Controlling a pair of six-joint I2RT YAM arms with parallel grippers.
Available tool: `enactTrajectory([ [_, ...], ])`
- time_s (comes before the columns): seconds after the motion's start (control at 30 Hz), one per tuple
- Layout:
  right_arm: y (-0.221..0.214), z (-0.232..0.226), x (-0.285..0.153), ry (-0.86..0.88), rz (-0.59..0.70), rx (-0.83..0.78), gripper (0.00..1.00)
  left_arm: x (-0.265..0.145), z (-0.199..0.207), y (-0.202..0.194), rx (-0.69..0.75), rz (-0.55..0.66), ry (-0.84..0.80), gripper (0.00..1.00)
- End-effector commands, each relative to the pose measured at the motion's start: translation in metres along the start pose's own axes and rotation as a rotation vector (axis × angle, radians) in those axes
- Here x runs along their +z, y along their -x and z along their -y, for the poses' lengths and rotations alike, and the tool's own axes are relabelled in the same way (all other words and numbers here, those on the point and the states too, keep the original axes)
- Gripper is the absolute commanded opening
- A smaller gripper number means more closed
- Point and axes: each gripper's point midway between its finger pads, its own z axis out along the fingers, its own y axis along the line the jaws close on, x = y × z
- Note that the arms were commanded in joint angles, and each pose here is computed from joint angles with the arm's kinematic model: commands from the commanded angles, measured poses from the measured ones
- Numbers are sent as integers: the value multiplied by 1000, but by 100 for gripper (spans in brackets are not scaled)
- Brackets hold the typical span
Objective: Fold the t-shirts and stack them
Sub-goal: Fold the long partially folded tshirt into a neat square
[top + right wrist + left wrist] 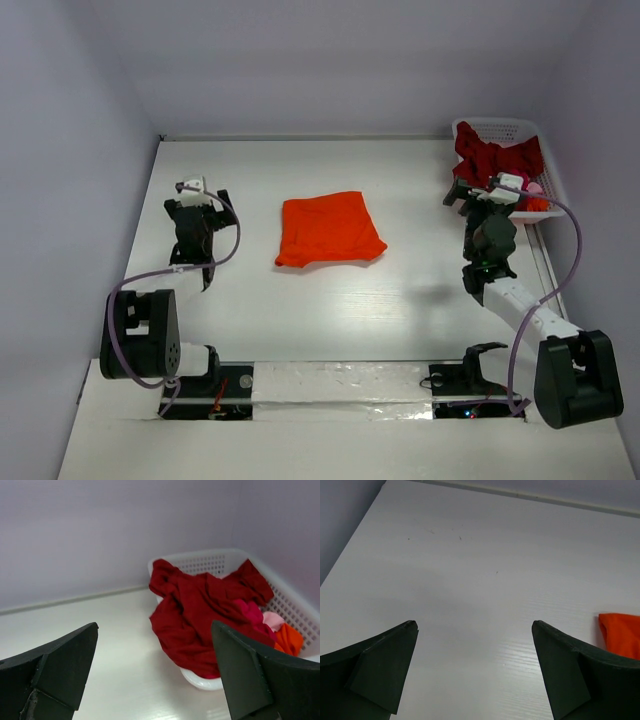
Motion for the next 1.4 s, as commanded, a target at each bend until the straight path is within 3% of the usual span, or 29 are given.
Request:
enactTrajectory([
  [0.0,40,-2,-4,26,140,78,100,-12,0,36,17,196,-18,99],
  [0.1,27,6,-1,-9,120,52,100,-20,-10,29,-23,264,26,99],
  [0.13,20,5,-1,-6,95,42,100,-17,-13,23,-19,228,45,99],
  [0.33,1,13,-17,-15,94,125,100,-20,1,25,57,240,-47,99],
  [0.43,6,15,-8,-37,119,75,100,-25,-9,27,42,263,10,99],
  [0.53,-2,13,-8,-29,122,84,100,-35,4,29,84,293,-77,99],
  [0.77,-12,29,-1,-68,128,122,100,-7,8,20,72,199,-54,99],
  [0.87,-14,30,-6,-64,151,131,100,-41,4,32,43,367,-65,99],
  [0.9,-15,29,-7,-59,152,131,100,-71,-5,33,8,476,-37,99],
  [0.97,-18,32,-9,-72,169,141,100,-82,-15,36,-46,552,12,99],
  [1.0,-20,32,-9,-71,157,143,100,-79,-11,37,-18,552,-2,99],
  [1.1,-17,31,-4,-72,162,139,100,-43,14,22,76,391,-107,99],
  [1.27,-20,30,-4,-70,142,136,100,-55,11,26,74,444,-106,99],
  [1.37,-20,30,-4,-70,147,134,100,-45,10,21,75,399,-91,99],
])
